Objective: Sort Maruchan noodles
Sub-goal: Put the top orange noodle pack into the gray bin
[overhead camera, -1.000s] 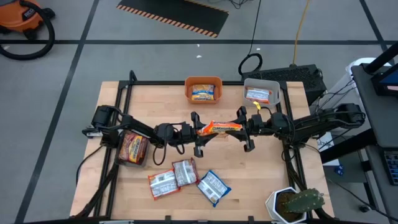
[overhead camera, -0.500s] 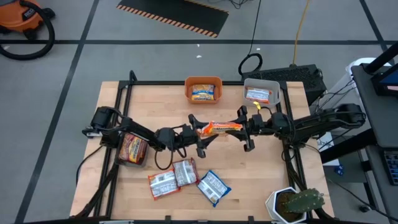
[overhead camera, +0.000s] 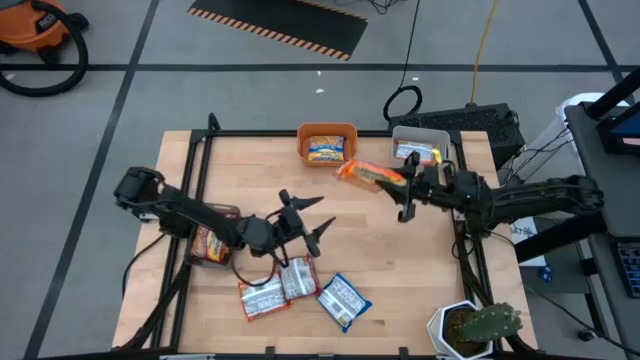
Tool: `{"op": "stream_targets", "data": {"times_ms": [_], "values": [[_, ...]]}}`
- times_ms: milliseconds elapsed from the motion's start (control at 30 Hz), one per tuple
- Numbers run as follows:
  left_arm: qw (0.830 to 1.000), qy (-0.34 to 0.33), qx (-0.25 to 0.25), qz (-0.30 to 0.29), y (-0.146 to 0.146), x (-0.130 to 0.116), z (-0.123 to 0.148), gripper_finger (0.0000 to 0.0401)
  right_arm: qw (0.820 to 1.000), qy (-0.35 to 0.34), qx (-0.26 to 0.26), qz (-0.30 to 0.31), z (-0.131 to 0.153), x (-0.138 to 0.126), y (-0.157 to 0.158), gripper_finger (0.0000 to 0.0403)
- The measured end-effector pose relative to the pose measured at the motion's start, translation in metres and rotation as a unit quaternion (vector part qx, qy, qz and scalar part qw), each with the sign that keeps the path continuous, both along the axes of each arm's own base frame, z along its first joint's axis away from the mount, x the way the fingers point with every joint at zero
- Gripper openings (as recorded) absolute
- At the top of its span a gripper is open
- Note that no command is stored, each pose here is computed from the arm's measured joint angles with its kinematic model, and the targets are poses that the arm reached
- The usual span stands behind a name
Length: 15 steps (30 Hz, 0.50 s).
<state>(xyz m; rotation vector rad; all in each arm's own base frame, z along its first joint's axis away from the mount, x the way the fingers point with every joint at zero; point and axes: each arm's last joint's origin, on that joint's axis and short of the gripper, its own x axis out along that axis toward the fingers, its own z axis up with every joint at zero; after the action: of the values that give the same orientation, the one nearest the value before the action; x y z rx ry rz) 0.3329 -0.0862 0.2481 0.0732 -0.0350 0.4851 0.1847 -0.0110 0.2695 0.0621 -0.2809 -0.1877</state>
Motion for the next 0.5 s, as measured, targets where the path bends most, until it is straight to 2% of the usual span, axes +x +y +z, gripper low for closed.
{"op": "stream_targets", "data": {"times_ms": [100,267,500], "values": [[0.999,0.024,-0.023,0.002,0.001,-0.005,0.001,0.0296,0.999,0.027,0.002,-0.023,0.013,-0.001,-0.009,0.0117],[0.997,0.041,-0.059,0.004,0.001,-0.007,-0.005,0.0296,0.990,0.112,-0.003,-0.084,0.036,0.000,-0.036,0.0122],[0.992,0.076,-0.095,-0.010,-0.003,-0.007,-0.021,0.0296,0.972,0.179,0.041,-0.145,0.071,-0.008,-0.083,0.0124]]}}
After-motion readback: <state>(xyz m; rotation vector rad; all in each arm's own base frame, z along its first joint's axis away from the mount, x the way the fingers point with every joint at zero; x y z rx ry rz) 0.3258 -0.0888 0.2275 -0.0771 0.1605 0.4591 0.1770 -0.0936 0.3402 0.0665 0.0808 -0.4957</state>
